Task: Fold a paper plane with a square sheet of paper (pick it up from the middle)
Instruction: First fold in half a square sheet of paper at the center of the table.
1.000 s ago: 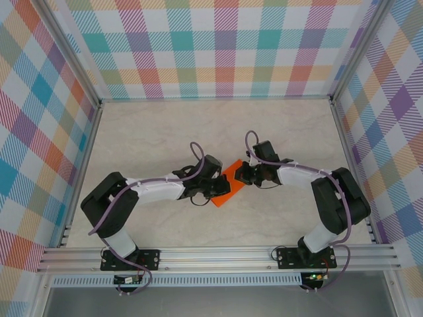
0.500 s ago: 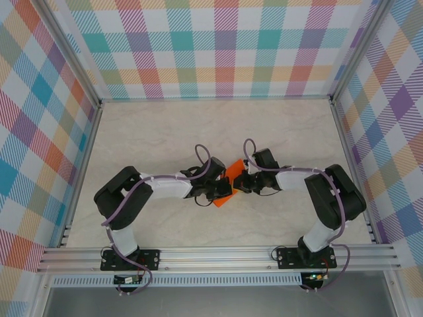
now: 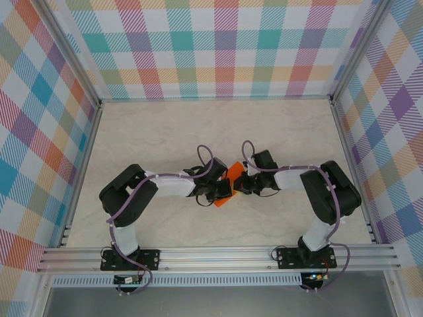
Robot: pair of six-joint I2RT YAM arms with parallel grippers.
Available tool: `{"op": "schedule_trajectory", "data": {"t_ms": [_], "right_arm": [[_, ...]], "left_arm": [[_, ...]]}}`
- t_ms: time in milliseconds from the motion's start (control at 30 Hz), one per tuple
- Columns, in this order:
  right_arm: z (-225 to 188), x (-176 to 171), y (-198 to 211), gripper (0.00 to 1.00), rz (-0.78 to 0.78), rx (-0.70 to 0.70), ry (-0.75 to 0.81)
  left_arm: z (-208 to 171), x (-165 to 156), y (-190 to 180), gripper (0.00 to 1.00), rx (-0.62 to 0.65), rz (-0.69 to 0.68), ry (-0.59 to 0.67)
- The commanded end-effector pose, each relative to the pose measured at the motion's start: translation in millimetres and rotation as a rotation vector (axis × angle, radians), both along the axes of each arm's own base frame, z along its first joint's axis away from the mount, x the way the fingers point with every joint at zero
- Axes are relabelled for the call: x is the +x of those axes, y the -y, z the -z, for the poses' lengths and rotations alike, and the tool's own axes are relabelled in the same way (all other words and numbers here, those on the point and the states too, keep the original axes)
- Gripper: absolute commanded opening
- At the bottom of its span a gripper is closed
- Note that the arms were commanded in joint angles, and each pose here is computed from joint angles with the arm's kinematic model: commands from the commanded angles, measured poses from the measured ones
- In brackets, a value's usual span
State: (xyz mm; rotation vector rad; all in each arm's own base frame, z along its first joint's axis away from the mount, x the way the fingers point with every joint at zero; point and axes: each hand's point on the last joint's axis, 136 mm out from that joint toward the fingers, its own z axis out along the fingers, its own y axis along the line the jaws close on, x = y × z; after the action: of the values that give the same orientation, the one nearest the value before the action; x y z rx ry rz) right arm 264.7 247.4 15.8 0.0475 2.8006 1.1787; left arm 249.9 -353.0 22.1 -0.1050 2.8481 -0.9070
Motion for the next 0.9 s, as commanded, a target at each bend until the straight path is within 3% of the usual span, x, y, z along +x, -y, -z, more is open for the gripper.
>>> {"op": "schedule_trajectory", "data": {"t_ms": [0, 500, 867], "right_arm": [[7.4, -5.1, 1.3, 0.0, -0.03, 0.006, 0.004], [4.7, -7.6, -11.1, 0.0, -0.062, 0.031, 0.0], [17.7, 42.4, 49.3, 0.0, 0.107, -0.053, 0.031]], "left_arm": [[5.8, -6.8, 2.2, 0.0, 0.034, 0.027, -0.019], [15.1, -14.1, -37.9, 0.0, 0.174, 0.029, -0.035], [27.0, -26.1, -47.7, 0.0, 0.225, 0.048, -0.1]]}}
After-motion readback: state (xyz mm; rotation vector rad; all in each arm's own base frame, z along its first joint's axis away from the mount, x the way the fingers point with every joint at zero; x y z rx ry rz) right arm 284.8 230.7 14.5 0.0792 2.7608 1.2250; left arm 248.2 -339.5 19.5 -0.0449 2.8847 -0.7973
